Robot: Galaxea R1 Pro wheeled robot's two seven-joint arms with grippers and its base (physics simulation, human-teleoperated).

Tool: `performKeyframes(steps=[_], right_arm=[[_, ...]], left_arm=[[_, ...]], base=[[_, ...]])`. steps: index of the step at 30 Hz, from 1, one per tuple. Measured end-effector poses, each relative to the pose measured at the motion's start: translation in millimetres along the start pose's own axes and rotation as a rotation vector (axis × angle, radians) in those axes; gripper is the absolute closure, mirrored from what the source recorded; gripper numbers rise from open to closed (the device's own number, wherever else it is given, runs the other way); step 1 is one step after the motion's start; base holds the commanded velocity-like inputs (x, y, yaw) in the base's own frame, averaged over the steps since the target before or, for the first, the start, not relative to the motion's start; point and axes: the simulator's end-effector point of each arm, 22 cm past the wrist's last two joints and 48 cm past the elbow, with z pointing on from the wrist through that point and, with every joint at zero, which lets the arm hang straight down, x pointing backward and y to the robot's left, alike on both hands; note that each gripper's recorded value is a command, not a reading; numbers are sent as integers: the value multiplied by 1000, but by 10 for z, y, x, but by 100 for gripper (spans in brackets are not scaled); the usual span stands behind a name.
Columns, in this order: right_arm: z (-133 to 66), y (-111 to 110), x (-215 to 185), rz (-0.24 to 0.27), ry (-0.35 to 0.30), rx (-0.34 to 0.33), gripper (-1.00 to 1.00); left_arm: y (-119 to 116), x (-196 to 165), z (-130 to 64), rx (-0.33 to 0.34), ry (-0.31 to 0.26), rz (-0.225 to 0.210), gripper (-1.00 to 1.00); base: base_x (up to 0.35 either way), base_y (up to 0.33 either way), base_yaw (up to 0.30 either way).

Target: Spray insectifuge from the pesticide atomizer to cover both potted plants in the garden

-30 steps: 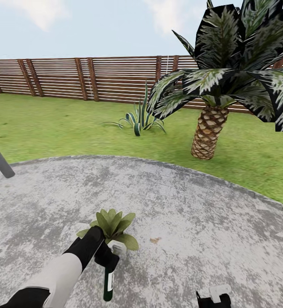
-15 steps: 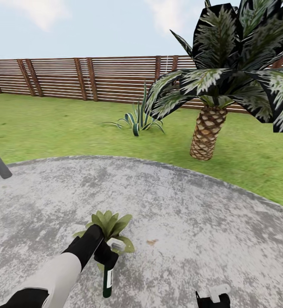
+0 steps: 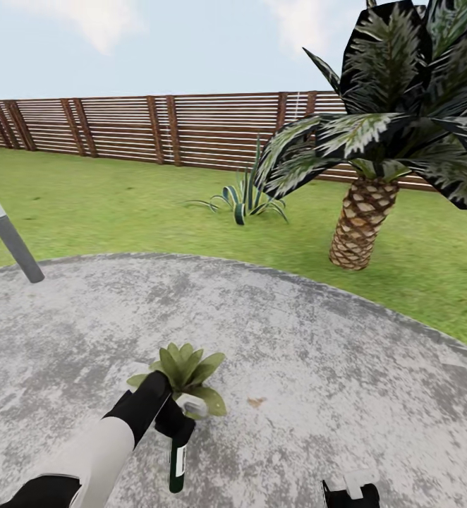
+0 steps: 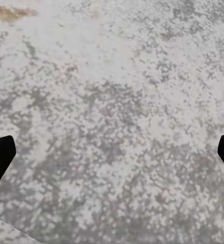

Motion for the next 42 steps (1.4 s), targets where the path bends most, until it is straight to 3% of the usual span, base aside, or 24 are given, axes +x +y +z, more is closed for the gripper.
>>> performKeyframes(steps=[8, 18, 34, 40, 42], right_arm=[[-1, 6, 5, 0, 1, -1, -100], [-3, 64, -2, 4, 0, -8, -100], [-5, 42, 6, -1, 2, -5, -100], [-5, 54, 7, -1, 2, -7, -100], [-5, 53, 6, 0, 2, -7, -100]], left_arm=[[23, 29, 10, -2, 6, -5, 100], [329, 310, 61, -32, 33, -43, 100], [271, 346, 109, -27, 45, -31, 100], [271, 840, 383, -17, 107, -37, 100], [255, 860, 418, -12, 97, -26, 100]], base=[[-93, -134, 74], [-3, -2, 230], [140, 0, 3], [2, 0, 0], [0, 0, 0]])
